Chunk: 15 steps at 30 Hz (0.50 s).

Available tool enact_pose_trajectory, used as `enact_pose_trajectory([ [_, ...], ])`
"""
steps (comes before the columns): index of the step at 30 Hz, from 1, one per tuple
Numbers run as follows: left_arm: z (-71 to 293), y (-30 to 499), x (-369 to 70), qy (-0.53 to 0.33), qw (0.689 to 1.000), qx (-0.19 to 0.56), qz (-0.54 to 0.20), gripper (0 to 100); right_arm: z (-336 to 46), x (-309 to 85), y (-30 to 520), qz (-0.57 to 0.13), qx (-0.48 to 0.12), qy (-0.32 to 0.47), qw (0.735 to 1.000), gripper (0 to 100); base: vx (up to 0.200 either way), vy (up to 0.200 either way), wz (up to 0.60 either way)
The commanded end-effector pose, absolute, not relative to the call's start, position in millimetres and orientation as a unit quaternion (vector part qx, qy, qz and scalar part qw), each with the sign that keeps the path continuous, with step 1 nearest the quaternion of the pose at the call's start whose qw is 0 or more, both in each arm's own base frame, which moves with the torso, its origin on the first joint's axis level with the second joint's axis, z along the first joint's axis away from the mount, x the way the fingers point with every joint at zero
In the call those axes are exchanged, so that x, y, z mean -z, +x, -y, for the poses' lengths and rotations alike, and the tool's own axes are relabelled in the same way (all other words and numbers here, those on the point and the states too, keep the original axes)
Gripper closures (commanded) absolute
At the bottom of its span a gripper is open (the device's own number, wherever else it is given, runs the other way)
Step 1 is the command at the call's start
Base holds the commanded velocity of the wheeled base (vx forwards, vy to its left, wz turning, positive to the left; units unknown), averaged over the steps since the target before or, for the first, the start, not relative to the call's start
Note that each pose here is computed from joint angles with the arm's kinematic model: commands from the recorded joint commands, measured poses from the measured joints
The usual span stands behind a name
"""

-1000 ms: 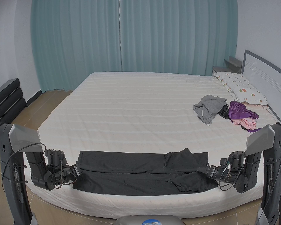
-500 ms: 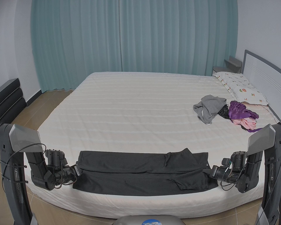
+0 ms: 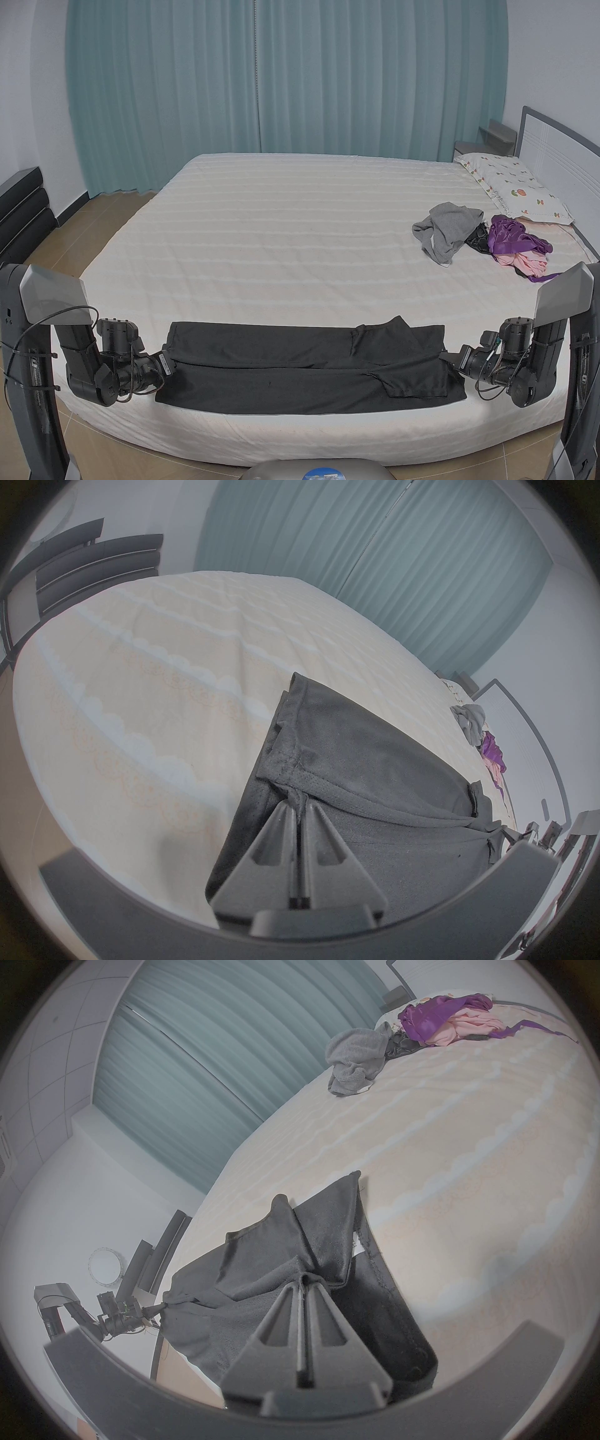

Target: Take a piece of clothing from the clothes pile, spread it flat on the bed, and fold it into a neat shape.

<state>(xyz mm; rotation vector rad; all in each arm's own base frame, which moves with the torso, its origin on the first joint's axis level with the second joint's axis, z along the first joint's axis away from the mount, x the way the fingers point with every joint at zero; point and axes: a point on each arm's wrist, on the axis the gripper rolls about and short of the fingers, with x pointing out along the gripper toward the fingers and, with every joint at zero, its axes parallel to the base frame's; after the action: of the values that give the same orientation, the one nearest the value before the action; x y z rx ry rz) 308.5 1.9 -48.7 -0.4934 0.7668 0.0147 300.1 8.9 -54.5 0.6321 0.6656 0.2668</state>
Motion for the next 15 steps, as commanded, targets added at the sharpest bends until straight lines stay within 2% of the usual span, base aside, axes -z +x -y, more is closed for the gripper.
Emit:
enact_pose_trajectory([
  [1,-2.2,308.5,47.5,-0.238,0.899,-0.008,-0.368,100,-9.1,54.9,299.5,-0.321,-0.129,0.304,0.888,100,0.0,0.0,0.0],
  [15,-2.8,310.7,48.1,-0.238,0.9,-0.01,-0.366,100,-16.4,58.5,300.3,-0.327,-0.136,0.3,0.886,100,0.0,0.0,0.0],
])
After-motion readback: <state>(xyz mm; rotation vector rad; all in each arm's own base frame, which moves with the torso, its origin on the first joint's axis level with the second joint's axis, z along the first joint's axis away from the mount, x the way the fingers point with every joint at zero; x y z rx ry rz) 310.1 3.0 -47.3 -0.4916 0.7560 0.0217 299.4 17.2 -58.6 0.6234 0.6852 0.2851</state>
